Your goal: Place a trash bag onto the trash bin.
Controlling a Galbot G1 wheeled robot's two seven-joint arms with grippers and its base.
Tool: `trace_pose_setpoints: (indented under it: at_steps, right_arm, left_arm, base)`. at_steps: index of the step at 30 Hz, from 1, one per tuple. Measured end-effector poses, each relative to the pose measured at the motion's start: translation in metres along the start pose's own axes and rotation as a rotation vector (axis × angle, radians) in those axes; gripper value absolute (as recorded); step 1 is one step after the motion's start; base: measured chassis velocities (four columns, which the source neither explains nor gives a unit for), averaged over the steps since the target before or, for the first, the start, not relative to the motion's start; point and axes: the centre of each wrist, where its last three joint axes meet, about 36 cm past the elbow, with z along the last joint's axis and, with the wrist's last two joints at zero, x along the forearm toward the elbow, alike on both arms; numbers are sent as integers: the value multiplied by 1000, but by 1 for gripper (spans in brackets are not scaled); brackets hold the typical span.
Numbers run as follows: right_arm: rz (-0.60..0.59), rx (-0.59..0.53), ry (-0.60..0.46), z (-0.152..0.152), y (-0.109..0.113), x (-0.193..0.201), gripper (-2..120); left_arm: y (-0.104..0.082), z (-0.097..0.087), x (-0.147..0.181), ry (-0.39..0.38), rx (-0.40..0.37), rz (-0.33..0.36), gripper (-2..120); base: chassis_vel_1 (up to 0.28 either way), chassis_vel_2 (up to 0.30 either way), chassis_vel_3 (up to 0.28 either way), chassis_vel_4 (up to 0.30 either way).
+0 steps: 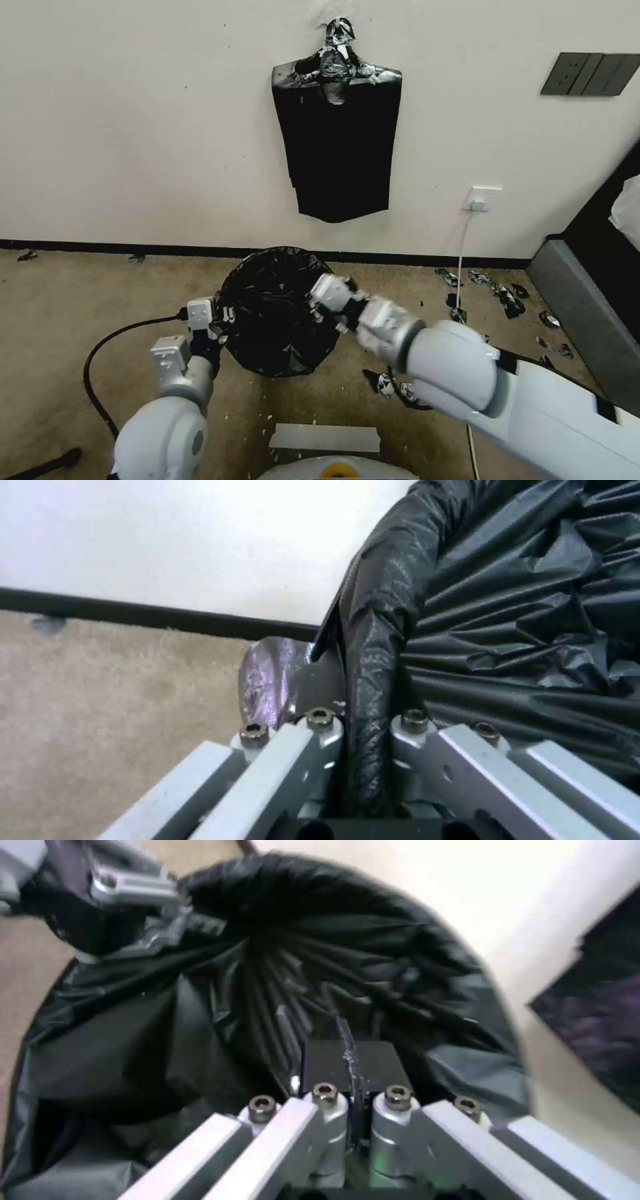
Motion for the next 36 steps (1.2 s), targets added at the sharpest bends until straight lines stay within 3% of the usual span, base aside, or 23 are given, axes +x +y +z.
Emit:
trace_pose_setpoints:
  at_steps: [19, 36]
  right_arm:
    - [-9, 74, 216, 44, 5, -118, 0]
    - [1, 83, 292, 68, 6, -142, 0]
  left_arm:
    - [-22, 6, 13, -11, -67, 20, 3]
    - [-38, 6, 20, -6, -36, 47, 3]
  base:
    - [0, 0, 0, 0]
    - [0, 0, 0, 0]
